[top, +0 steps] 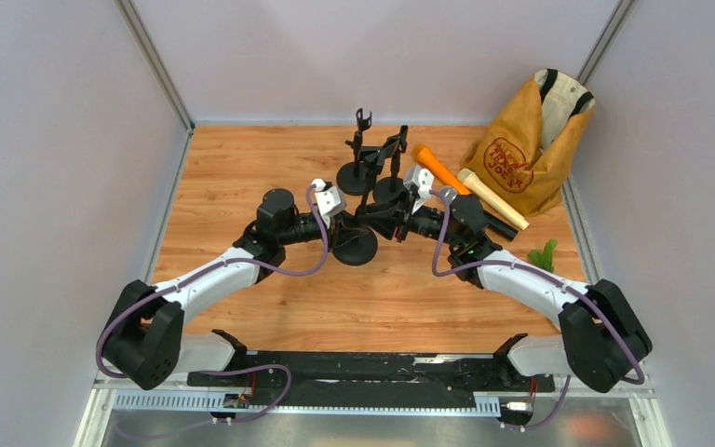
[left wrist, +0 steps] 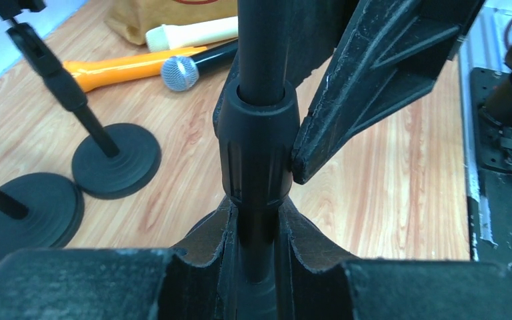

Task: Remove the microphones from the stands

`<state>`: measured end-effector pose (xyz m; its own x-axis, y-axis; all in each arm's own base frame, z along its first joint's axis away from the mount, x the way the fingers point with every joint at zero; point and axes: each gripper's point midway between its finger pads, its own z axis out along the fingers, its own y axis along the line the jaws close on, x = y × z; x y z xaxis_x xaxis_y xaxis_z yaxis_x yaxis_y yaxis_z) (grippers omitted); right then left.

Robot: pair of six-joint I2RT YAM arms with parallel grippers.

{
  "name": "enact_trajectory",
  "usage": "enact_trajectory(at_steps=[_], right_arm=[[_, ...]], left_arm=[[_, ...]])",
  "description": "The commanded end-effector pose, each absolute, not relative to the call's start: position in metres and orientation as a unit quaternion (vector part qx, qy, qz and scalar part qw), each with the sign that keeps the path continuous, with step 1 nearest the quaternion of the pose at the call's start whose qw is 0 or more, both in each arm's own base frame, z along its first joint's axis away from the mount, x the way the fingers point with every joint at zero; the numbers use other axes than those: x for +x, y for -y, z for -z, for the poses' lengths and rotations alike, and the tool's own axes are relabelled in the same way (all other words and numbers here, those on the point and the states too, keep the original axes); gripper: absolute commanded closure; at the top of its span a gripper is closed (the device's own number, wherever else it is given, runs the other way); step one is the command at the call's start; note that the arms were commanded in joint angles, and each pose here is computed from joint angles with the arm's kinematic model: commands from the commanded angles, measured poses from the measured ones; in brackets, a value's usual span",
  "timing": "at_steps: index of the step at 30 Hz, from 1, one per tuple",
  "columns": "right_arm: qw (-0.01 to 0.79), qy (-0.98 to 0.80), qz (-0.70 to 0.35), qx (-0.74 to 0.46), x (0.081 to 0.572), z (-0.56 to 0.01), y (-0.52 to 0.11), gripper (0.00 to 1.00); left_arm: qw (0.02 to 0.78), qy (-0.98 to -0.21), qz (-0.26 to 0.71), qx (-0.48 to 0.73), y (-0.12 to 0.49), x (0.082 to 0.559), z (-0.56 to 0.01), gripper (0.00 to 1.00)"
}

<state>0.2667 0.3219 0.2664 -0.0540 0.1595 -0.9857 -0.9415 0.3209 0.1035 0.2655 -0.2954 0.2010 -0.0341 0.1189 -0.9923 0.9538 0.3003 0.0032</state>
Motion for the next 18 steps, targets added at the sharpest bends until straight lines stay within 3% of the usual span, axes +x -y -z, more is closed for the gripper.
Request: enact_trajectory(at_steps=[1, 15, 16, 18], right_arm=[[0.607, -0.482, -0.475, -0.417, 0.243, -0.297, -0.323, 0.92], [0.59, -0.44, -0.483, -0.474, 0.223, -0.301, -0.313, 0.89], [0.591, -0.44, -0.482, -0.474, 0.224, -0.301, -0.313, 0.85], [0.595, -0.447, -0.479, -0.466, 0.227, -0.301, -0.313, 0.67]], left_arm=[[0.545, -0.496, 0.443, 0.511, 0.309, 0.228, -0.244, 1.0], [0.493, -0.452, 0.493, 0.556, 0.309, 0.194, -0.244, 1.0], [0.494, -0.452, 0.493, 0.556, 0.308, 0.194, -0.244, 1.0], [0.5, -0.461, 0.485, 0.55, 0.309, 0.2, -0.243, 1.0]])
